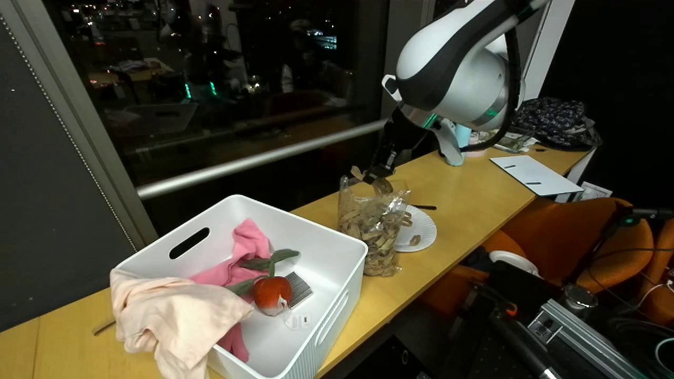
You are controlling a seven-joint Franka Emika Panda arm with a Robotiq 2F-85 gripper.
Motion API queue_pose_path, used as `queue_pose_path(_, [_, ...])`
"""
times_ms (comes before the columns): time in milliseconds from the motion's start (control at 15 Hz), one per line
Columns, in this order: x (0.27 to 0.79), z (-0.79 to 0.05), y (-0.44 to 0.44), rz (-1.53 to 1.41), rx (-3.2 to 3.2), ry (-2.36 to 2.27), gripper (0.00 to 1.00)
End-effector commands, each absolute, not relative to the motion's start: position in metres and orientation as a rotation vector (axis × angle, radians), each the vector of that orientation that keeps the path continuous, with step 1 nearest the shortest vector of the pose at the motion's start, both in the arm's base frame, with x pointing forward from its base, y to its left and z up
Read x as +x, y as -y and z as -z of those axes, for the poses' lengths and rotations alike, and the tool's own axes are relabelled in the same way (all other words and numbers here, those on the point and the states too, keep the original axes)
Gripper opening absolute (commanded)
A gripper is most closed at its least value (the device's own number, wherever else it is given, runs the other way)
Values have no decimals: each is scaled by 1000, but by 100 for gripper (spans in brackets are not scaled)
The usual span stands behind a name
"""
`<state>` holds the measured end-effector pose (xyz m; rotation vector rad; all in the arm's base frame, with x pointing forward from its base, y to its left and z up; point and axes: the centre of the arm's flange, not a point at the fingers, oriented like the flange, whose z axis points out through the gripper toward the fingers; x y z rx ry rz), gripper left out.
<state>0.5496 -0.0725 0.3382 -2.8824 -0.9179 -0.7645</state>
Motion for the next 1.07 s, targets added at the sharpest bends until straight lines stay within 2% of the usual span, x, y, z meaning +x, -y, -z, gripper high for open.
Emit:
queue_pose_path(0, [556, -344, 52, 798, -2861, 1013, 1])
queue_pose_path(600, [558, -336, 39, 738, -2829, 1022, 1])
queue_pose_path(667, [557, -335, 39, 734, -2831, 1016, 13])
queue_pose_path(733, [556, -335, 39, 732, -2831, 1011, 33])
queue_pose_path(1000, [545, -338, 43, 741, -2840, 994, 59])
